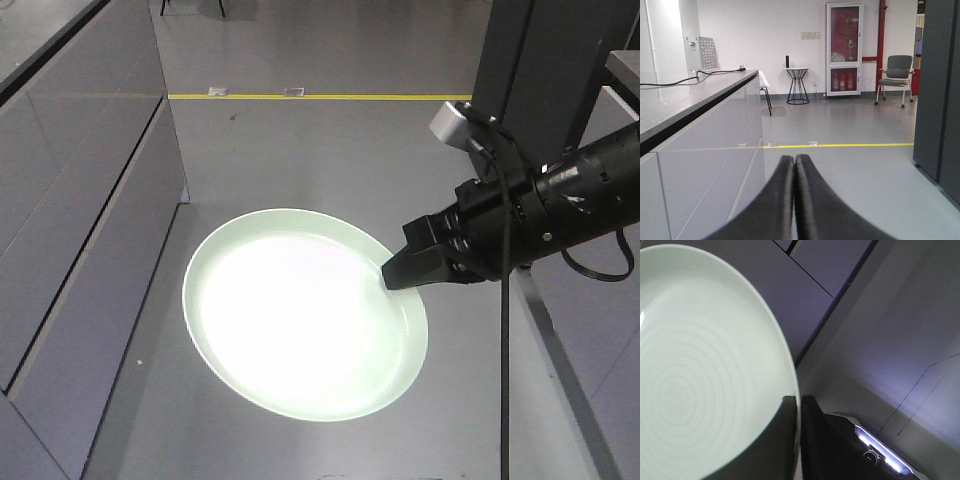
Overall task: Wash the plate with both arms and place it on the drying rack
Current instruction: 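Keep holding the plate while the base drives toward the sink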
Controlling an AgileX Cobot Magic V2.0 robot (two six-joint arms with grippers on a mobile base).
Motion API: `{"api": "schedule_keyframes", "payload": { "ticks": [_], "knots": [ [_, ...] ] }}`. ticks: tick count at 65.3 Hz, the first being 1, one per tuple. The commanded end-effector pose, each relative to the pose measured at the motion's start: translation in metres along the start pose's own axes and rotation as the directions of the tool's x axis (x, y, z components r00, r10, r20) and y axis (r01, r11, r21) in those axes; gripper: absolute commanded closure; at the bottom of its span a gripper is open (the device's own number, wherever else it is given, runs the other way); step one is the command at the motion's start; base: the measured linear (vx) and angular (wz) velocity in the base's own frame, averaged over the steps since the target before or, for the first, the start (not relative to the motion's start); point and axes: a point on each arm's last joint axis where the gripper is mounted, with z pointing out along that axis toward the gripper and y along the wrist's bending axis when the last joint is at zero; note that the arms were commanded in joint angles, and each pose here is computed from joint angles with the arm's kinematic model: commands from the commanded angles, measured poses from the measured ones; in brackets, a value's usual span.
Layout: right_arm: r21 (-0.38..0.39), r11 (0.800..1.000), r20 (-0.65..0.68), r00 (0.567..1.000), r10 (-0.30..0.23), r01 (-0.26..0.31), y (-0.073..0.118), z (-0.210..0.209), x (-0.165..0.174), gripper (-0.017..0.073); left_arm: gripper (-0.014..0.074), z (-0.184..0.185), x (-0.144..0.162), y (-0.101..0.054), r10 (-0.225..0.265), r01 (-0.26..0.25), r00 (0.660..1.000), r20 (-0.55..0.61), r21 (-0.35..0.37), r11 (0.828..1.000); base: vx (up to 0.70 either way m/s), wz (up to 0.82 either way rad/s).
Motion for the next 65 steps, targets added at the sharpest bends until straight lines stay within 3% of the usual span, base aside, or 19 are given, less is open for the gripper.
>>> {"api": "schedule_keyframes", "payload": {
  "ticks": [1, 65],
  "knots": [
    [-0.035, 0.999, 0.083, 0.996, -0.021, 0.024, 0.0153, -0.0152, -0.0064, 0.0568, 0.0600, -0.0023, -0.0165, -0.0004, -0.014, 0.013, 0.993, 0.115, 0.008, 1.000, 0.17, -0.04],
    [-0.034, 0.999, 0.084, 0.996, -0.021, 0.024, 0.0152, -0.0152, -0.0064, 0.0568, 0.0600, -0.0023, -0.0165, -0.0004, -0.014, 0.013, 0.993, 0.115, 0.008, 1.000, 0.17, -0.07]
  ]
}}
